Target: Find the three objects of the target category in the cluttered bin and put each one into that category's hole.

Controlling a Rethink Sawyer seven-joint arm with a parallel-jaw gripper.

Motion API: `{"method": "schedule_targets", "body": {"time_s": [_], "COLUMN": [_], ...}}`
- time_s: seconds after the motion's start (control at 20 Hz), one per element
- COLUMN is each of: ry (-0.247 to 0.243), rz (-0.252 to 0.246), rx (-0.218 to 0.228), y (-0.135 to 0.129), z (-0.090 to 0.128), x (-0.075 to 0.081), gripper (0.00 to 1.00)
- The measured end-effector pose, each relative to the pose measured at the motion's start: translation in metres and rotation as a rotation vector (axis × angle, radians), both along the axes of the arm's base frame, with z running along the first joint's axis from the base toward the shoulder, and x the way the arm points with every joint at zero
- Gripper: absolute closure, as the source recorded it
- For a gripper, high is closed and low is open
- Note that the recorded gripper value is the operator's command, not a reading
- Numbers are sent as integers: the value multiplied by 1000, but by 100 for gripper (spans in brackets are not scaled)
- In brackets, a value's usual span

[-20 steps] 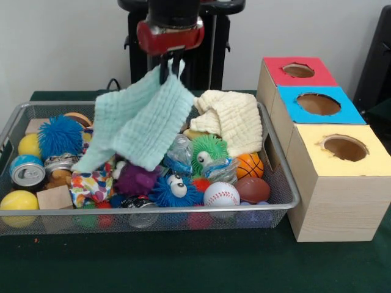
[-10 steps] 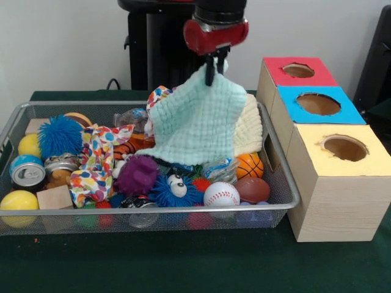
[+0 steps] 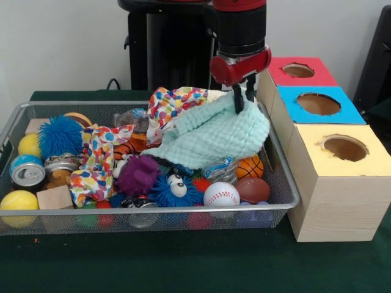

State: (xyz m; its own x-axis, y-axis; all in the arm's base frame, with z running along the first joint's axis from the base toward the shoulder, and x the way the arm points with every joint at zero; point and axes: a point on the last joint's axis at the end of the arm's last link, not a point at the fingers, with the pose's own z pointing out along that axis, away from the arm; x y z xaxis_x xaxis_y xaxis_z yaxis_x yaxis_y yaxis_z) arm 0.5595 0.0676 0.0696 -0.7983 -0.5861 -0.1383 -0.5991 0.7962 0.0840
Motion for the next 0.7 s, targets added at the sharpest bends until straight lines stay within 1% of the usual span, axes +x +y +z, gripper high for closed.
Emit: {"method": "schedule_targets", "body": {"time_s": [0.5, 0.7], "ry": [7, 9], "rz": [-11, -13], "rx": [-12, -44], "y": [-7, -13], "z": [-2, 1], "x": [-3, -4], "gripper": [0, 0]}}
